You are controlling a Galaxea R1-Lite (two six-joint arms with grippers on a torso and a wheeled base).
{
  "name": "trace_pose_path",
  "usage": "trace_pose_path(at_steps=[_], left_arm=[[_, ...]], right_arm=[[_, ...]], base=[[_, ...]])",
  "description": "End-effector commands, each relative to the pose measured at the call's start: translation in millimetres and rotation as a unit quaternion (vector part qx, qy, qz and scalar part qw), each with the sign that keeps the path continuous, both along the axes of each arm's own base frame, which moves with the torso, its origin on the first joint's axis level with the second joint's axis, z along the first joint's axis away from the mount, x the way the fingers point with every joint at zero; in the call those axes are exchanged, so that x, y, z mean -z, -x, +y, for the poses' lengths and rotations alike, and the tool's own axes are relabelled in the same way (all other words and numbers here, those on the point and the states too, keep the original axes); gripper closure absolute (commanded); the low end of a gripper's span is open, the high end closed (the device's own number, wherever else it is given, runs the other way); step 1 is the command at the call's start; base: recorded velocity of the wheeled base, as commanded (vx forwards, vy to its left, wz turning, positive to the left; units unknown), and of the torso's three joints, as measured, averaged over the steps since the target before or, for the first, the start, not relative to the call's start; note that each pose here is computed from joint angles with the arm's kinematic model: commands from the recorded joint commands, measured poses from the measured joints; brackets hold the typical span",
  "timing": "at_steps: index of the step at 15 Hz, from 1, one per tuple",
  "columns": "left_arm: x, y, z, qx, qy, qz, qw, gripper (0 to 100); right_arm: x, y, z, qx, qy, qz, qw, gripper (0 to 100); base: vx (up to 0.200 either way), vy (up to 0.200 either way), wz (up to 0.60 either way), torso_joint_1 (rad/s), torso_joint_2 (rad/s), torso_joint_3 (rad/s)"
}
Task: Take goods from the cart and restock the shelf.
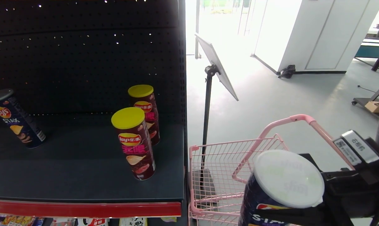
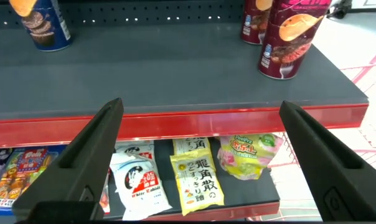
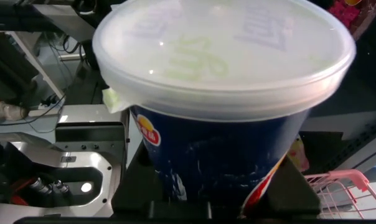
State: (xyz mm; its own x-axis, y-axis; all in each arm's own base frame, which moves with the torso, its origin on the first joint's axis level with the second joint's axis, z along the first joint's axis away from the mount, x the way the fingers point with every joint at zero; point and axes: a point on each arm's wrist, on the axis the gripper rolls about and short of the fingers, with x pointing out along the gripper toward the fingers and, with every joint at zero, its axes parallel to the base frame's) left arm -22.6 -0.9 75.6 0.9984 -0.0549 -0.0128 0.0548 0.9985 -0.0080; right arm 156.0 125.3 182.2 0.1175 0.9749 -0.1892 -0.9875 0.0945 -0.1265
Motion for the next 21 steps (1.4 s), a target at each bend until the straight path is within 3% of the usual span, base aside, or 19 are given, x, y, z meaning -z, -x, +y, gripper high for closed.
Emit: trace_pose_path(at_steps=[1,9,21], left_arm=[[0.0,0.0,0.0,0.0,0.0,0.0,1.0,0],[0.0,0.0,0.0,0.0,0.001,0.0,1.0,0],[0.0,0.0,0.0,0.0,0.001,0.0,1.0,0]], right_arm=[[-2.1,3.9,-2.5,0.0,-0.004,-0.005,1.0,100],[-2.6,1.4,-0.8,0.009,-0.002,-0.001,1.0,100],[0.9,0.9,4.9,0.004,0.004,0.003,1.0,100]], base=[[0.0,0.0,0.0,0.0,0.0,0.0],[0.0,0.0,0.0,0.0,0.0,0.0],[0.0,0.2,0.0,0.003,0.0,0.003]])
